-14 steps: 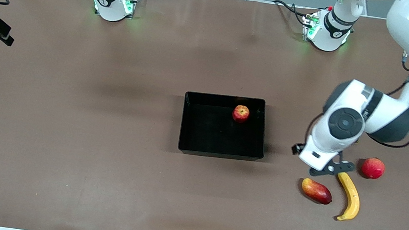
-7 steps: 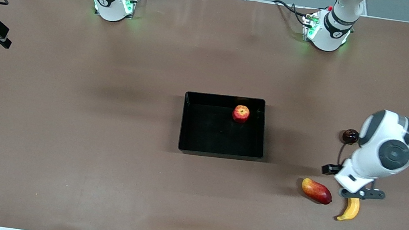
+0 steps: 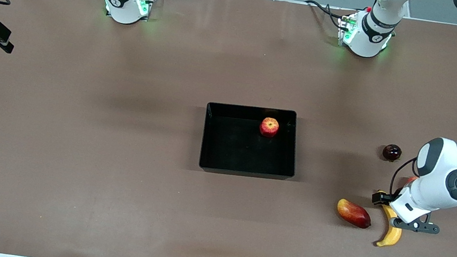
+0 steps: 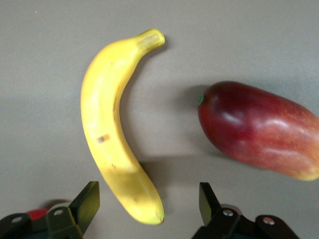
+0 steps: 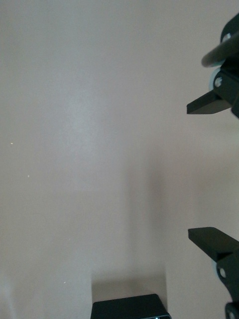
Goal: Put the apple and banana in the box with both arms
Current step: 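Grasp the banana with the left gripper and lift it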
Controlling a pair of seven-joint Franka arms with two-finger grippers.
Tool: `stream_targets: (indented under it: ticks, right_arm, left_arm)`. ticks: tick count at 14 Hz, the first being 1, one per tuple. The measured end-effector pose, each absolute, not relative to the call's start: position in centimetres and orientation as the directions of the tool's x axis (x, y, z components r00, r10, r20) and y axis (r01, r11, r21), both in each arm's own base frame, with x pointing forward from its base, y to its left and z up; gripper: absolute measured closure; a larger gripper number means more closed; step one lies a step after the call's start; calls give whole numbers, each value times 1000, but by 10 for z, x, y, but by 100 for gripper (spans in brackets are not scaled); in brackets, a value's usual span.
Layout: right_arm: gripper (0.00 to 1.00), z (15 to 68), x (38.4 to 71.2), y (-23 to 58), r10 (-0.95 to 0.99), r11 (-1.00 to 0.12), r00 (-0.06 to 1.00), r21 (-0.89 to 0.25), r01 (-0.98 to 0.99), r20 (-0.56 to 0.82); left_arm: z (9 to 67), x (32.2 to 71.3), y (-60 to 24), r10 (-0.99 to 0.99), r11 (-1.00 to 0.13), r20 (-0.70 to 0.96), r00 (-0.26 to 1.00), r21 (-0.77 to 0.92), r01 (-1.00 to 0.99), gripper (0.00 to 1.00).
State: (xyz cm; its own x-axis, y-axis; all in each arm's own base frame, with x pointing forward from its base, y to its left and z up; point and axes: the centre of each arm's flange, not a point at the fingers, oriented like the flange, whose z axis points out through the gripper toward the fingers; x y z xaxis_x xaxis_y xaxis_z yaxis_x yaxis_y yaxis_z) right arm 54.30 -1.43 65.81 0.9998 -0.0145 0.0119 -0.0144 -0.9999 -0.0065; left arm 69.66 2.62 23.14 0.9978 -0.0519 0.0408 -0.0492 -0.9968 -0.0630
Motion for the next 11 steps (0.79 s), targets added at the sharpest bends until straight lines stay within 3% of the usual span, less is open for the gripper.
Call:
stream_targets:
  ticks: [1,8,11]
  right_arm:
    - [0,658,542,-14,-14,-1000,1000,-7,-14,6]
    - [0,657,542,-14,-15,-1000,1000,-7,-15,0]
    - [0,658,542,-15,-15,-1000,1000,-6,-15,2]
  left_arm:
    - [227,700,30,-67,-995,42,997,-73,-63,17]
    - [195,705,63,-83,-990,76,994,-119,-73,25]
    - [193,707,65,-130,-983,79,988,-138,-118,58]
